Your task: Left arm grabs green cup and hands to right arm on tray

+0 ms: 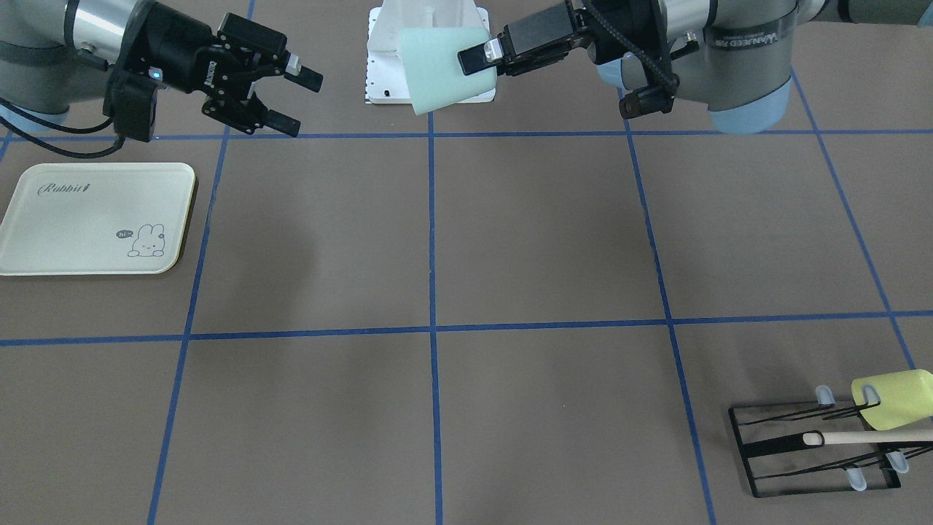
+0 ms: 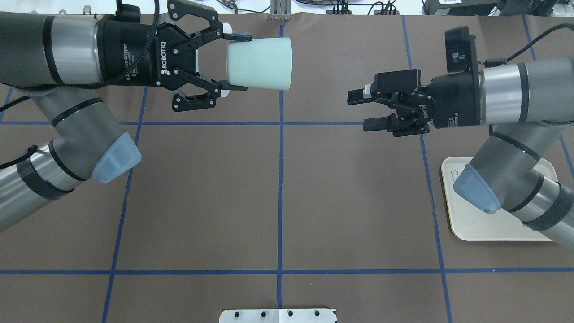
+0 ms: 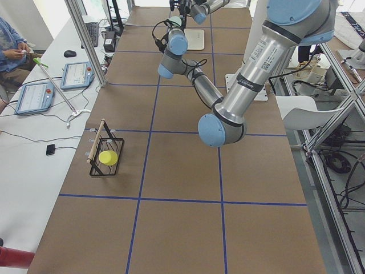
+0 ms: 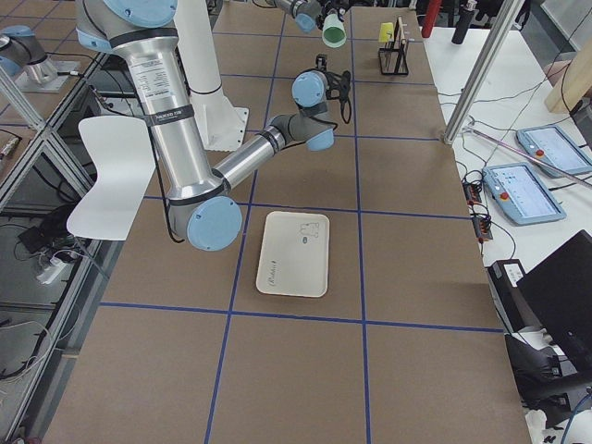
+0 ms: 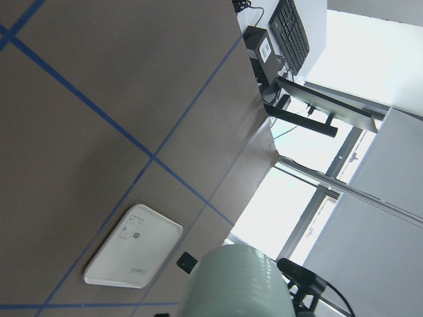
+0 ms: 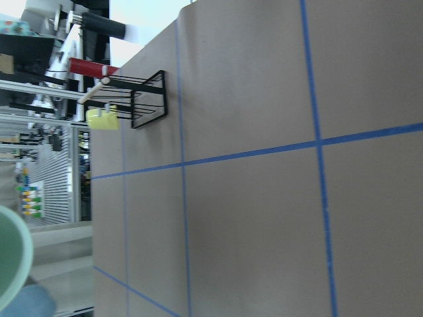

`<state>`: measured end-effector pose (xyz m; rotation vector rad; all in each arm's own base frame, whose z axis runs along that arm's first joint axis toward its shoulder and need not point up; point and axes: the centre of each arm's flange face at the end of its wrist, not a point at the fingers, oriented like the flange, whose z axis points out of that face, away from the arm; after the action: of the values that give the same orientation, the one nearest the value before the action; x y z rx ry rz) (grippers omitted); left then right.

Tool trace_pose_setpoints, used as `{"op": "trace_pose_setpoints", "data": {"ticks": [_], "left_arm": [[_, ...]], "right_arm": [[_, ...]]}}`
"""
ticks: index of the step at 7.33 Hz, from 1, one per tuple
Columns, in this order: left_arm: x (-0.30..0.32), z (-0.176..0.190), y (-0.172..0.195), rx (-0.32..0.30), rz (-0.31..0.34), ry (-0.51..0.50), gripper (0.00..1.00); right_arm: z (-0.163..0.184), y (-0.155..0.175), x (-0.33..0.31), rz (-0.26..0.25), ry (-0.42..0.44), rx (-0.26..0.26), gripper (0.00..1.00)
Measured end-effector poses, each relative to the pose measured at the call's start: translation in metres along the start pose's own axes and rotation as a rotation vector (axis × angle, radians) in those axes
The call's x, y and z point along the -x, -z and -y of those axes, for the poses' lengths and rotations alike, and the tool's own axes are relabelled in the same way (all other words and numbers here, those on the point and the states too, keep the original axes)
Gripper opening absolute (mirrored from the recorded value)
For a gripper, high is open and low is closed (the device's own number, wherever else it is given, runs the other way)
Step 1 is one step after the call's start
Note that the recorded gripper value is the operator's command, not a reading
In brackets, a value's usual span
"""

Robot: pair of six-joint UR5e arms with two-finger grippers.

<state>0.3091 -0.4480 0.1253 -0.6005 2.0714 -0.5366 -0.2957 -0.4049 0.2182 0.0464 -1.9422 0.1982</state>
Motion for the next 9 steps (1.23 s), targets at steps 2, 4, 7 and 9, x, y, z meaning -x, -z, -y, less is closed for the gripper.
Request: {"op": "trace_pose_setpoints", "data": {"ticks": [2,4,7,9], "left_arm": [[0.009,-0.006,-0.001,0.051,-0.033,0.057,0.00],[0.011,-0.012,0.000,0.080,-0.050,0.097,0.00],[0.022,-0.026,-0.010,0.123,-0.037,0.146,0.00],[0.029,-0.037,-0.017,0.150,-0.027,0.183,0.00]], "right_arm": [[-0.035,-0.017,-0.002,0.185,-0.101,0.013,0.99],[-0.043,-0.024,0.005,0.250,-0.143,0.014,0.99],[-0.042,-0.028,0.008,0.279,-0.155,0.002,0.98],[-0.041,-0.031,0.010,0.286,-0.156,-0.004,0.88]]}}
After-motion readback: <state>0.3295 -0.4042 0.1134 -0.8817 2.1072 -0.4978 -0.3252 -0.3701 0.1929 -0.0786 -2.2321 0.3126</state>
